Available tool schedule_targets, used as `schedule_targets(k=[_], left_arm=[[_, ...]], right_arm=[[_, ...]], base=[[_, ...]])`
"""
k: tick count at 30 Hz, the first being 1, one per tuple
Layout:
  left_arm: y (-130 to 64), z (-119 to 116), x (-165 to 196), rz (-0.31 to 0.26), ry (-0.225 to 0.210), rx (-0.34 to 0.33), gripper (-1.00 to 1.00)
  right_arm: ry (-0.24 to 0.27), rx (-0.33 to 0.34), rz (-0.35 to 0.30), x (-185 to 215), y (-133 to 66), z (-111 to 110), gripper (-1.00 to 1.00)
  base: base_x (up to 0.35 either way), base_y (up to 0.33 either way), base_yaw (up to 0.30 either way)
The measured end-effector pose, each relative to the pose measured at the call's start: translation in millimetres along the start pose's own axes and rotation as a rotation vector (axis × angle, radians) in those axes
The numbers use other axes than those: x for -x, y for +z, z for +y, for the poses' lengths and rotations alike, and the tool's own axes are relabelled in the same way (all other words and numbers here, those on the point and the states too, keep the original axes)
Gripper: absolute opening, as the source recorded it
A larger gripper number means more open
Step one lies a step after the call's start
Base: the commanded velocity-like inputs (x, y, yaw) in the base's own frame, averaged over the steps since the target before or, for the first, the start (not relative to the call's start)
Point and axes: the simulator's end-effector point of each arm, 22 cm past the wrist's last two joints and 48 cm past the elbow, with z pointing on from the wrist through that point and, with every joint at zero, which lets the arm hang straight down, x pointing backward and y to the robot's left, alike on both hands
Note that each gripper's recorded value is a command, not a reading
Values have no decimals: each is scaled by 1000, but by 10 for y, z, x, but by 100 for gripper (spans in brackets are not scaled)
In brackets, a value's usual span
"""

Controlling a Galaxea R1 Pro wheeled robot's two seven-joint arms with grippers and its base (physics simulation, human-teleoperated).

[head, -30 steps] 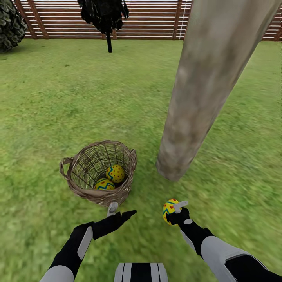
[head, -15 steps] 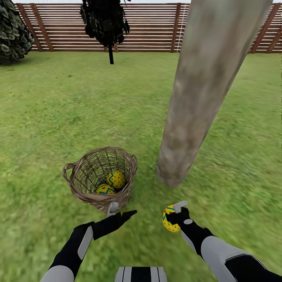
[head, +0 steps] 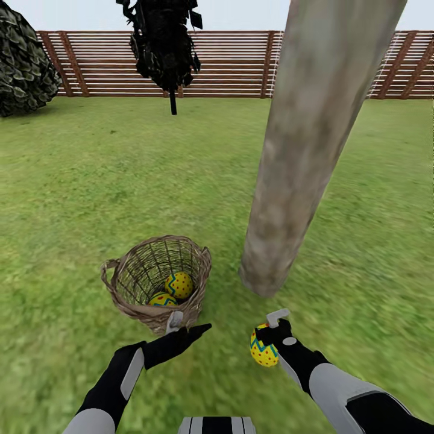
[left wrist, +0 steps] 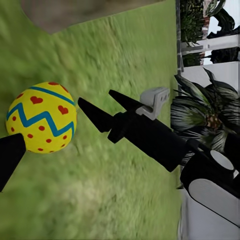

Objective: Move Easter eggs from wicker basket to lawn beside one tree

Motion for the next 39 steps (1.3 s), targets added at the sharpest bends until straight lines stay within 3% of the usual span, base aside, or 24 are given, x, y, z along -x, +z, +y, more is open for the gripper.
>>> schedule_targets(k=[4,12,14,17,23,28,33,39], left_arm=[[3,-92,16,-2,10,-11,100],[8,-169,-82,22,-14,-16,100],[-36,-48,-290,75,-89,2,100],[-68,-70,-328,96,-115,2,100],[-237,-58,-164,80,-87,21,100],[-458,-16,14,67,-70,46,100],[-507,-91,67,64,-57,43,100],[-563,-429,143,52,-39,-71,100]], right_arm=[[0,-4,-13,86,-46,-23,100],[1,-9,-41,256,-142,-60,100],[2,-13,-49,295,-167,-68,100],[4,-17,-57,352,-202,-93,100],[21,-27,-56,354,-279,-158,100],[163,-37,-67,429,-345,-221,100],[188,-41,-87,539,-412,-256,100],[192,-40,-112,692,-496,-237,100]], base=[[0,0,0],[0,0,0],[-8,0,0],[-218,0,0],[-335,0,0],[-345,0,0],[-345,0,0],[-324,18,0]])
